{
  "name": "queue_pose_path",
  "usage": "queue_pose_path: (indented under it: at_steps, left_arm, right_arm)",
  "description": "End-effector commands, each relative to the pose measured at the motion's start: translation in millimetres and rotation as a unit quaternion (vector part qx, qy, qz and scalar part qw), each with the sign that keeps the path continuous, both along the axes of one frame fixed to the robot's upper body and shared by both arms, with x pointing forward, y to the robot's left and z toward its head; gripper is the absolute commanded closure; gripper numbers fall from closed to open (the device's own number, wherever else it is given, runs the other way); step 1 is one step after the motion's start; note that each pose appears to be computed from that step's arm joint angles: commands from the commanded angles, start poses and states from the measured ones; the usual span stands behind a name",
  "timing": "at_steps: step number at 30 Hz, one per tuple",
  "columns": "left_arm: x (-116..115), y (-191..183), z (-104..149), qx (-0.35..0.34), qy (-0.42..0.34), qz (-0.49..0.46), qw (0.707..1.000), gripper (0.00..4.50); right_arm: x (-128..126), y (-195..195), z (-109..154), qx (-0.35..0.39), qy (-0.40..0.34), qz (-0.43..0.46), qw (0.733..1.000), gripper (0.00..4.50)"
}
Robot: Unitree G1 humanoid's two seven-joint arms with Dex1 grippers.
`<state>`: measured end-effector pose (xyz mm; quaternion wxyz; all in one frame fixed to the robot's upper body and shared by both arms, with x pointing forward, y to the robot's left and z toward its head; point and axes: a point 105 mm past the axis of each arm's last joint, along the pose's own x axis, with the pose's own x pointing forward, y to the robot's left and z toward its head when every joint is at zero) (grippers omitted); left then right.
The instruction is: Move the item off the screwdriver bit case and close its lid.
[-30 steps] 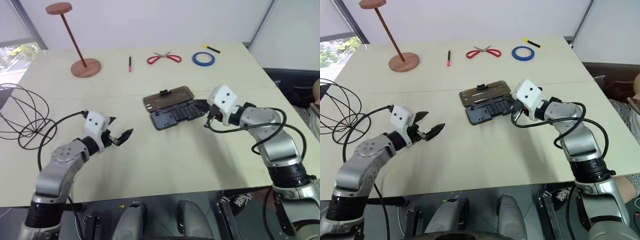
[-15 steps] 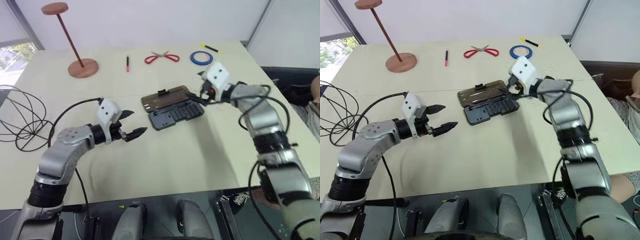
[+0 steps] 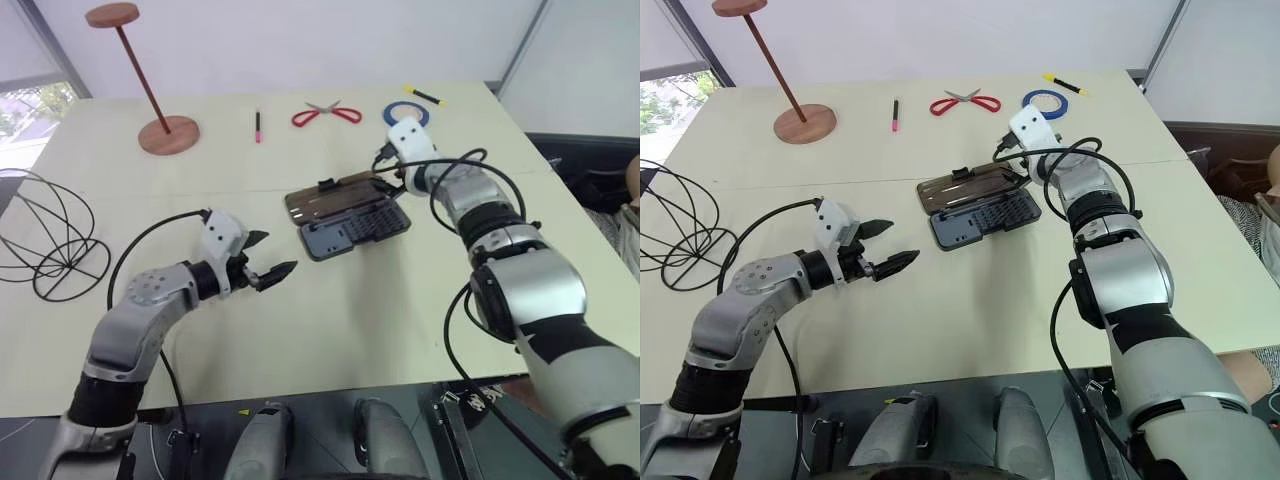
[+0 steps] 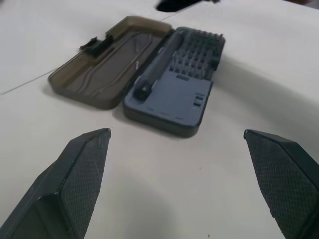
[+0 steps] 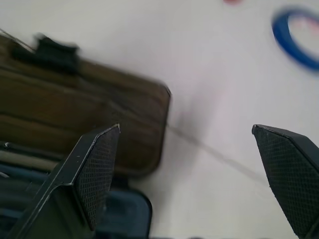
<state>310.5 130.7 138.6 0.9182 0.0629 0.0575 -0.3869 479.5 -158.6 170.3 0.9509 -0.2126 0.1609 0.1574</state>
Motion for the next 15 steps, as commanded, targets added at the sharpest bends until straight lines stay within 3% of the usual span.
queue_pose_path:
  at_steps: [1, 15]
  left_arm:
    - [-5.2, 0.1, 15.3, -0.006, -0.038, 0.008, 0.999, 0.0]
    - [-10.6, 3.3, 10.6, -0.003, -0.039, 0.032, 0.999, 0.0]
  right_arm:
    - [4.1, 4.5, 19.4, 0.032, -0.023, -0.01, 0.999, 0.08]
    - [3.4, 27.7, 9.4, 0.063, -0.014, 0.003, 0.998, 0.08]
